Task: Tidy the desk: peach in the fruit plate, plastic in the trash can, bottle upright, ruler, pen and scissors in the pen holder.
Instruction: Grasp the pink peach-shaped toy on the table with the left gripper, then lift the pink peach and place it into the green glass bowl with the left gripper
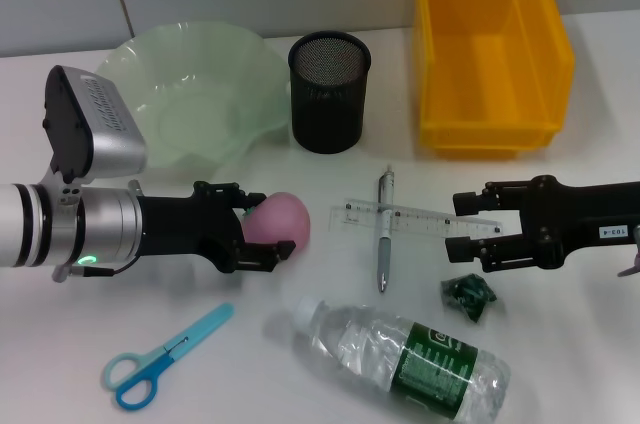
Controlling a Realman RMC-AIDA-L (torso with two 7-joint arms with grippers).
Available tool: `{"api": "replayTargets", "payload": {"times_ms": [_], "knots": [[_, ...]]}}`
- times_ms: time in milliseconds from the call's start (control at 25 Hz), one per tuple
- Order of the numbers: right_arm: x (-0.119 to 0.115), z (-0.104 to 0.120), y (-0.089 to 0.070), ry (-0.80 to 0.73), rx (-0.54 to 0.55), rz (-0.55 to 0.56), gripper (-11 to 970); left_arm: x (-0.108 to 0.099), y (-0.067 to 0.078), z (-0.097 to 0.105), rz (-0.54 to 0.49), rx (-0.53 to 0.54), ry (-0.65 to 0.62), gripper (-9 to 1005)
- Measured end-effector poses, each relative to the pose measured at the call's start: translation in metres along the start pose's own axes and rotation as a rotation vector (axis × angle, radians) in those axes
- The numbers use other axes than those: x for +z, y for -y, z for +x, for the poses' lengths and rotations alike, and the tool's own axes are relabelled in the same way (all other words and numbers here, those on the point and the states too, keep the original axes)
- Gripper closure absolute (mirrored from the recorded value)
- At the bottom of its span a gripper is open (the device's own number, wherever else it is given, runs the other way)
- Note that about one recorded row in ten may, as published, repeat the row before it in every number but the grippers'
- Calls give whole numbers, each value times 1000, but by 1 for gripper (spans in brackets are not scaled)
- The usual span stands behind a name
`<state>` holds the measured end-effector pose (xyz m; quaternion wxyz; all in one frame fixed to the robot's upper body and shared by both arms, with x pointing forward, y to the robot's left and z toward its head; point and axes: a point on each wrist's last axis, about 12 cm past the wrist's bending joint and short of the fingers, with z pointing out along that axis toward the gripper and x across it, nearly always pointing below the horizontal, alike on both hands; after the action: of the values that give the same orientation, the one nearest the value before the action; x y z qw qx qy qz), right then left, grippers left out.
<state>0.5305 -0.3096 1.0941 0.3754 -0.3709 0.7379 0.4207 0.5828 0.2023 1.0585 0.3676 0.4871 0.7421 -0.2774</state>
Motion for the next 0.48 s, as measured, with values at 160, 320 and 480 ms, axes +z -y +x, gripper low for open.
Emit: {"api": "replayTargets", "payload": {"times_ms": [160, 320, 480], "knots": [[0, 0, 0, 1, 0, 1, 196, 1, 0, 0, -7, -6, -5, 242], [-1, 0, 0, 3, 1, 3, 197, -1, -4, -1, -24, -44, 0, 284], [0, 0, 0, 3, 4, 2, 198, -3, -3, -1, -19, -56, 8, 423]]}}
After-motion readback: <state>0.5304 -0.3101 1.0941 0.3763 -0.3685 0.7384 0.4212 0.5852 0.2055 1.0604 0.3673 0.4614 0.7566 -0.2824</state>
